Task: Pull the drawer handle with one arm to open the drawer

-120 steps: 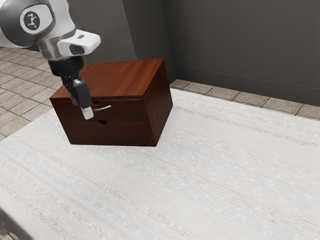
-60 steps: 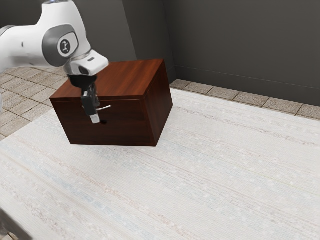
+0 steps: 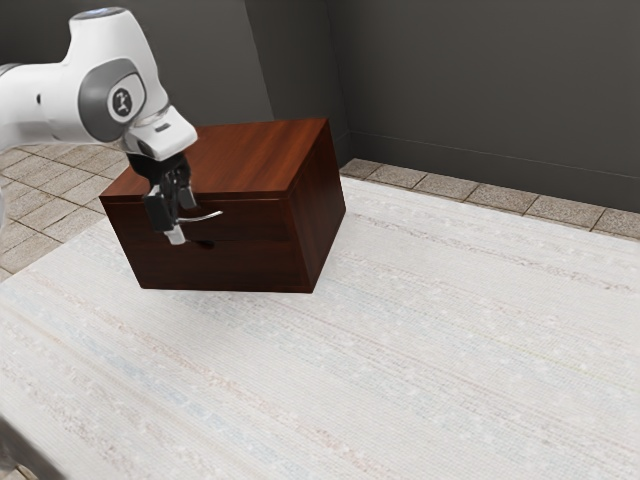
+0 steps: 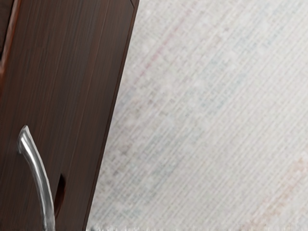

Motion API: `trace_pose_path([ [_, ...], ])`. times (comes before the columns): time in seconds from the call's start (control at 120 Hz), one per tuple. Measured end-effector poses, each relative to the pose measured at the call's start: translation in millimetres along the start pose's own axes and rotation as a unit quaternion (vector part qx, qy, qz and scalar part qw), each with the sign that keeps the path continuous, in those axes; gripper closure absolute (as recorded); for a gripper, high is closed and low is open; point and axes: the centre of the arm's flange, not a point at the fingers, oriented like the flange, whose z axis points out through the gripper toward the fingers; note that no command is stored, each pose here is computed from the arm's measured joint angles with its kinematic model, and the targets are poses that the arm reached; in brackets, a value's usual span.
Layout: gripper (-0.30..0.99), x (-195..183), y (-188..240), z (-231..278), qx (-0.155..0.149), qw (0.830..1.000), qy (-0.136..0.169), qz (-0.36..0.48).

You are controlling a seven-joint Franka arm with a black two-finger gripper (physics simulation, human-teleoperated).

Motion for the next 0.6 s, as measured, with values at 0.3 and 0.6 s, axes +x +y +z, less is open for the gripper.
trace_pose_path([
  [0.3, 0.01, 0.9, -2.6, 10.1, 0.022, 0.999, 0.006, 0.044],
  [0.6, 0.18, 4.4, -1.7, 6.1, 0.048, 0.996, 0.012, 0.075],
])
